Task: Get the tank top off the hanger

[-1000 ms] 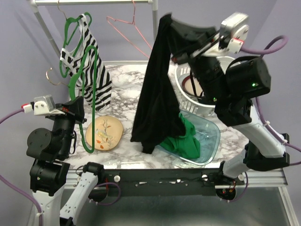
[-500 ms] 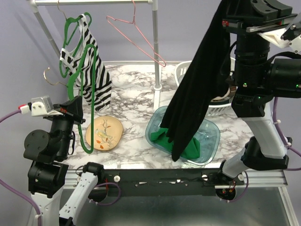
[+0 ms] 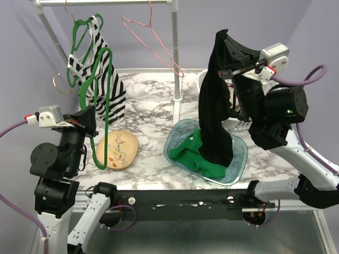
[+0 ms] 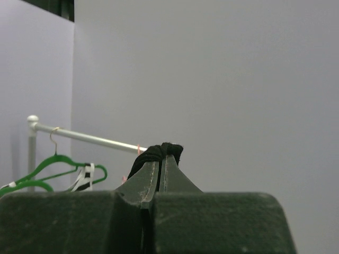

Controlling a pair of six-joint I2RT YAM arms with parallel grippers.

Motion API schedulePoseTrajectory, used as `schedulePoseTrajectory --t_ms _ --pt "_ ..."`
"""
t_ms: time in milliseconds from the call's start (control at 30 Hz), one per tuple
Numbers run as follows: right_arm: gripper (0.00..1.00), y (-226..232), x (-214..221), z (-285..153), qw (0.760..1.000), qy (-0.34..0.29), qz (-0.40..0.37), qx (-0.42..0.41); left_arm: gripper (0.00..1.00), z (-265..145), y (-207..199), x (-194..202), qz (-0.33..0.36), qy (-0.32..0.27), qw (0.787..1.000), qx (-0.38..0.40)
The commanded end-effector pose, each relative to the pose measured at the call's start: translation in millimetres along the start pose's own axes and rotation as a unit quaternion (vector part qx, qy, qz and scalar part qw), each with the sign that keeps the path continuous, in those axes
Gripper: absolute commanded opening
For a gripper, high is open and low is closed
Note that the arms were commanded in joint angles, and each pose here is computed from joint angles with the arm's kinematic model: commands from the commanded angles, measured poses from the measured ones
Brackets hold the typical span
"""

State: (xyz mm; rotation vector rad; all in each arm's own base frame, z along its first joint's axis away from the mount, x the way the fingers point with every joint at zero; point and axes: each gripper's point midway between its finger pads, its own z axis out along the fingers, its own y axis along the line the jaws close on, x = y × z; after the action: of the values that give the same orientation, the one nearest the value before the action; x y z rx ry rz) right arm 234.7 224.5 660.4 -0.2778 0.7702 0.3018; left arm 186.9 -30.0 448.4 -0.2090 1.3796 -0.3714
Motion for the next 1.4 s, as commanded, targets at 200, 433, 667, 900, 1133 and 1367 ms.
schedulePoseTrajectory --t_ms 200,433,667,900,1133,1367 --pt "0.01 -11 46 -77 0.979 0.112 0.169 0.022 0.0 9 -11 0 -0.005 -0.005 1.0 0.026" --pt "0.01 2 121 -152 0.935 0.27 0.226 0.041 0.0 9 -14 -4 -0.006 -0.008 0.999 0.033" --pt "0.01 61 143 -181 0.899 0.324 0.286 -0.072 0.0 13 -11 -1 -0.001 -0.007 1.0 0.026" --pt "0.01 87 237 -222 0.87 0.431 0.234 -0.042 0.0 15 -11 1 0.001 -0.002 1.0 0.027" --pt "0.01 80 331 -285 0.831 0.536 0.139 0.047 0.0 17 -10 3 0.002 0.006 1.0 0.024" --pt "0.01 85 373 -369 0.751 0.632 0.163 0.106 0.0 20 -12 1 0.005 0.006 1.0 0.024"
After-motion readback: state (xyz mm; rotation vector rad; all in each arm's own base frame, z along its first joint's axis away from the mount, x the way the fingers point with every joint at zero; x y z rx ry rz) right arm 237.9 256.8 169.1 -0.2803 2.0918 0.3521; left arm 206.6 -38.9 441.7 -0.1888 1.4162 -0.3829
